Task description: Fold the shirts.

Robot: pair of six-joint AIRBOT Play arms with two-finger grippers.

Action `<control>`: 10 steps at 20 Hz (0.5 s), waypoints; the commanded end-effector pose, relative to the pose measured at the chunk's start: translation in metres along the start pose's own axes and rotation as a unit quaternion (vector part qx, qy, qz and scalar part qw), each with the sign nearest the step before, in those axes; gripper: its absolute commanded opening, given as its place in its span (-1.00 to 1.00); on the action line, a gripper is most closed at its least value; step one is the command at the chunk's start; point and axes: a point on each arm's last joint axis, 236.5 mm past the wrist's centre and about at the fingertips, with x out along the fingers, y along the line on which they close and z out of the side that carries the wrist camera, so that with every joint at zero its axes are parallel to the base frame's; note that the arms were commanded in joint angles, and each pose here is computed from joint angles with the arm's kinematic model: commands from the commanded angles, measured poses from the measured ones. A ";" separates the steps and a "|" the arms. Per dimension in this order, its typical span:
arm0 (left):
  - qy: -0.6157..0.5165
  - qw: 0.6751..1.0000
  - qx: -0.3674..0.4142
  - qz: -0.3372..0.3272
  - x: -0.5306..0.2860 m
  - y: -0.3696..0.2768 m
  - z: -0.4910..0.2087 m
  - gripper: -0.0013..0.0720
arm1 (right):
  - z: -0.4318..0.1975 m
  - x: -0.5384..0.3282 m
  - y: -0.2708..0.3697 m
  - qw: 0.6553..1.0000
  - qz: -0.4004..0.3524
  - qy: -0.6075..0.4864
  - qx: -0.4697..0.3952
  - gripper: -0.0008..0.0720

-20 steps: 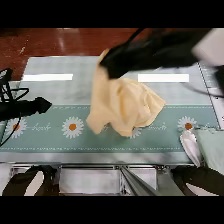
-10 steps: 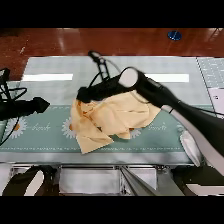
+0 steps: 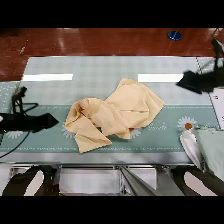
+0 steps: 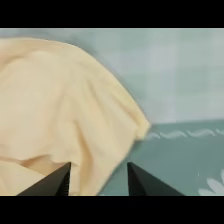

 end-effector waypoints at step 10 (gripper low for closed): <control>0.054 0.975 -0.147 -0.156 0.106 -0.053 -0.035 0.42 | -0.100 0.049 -0.065 0.986 0.038 0.017 0.162 0.15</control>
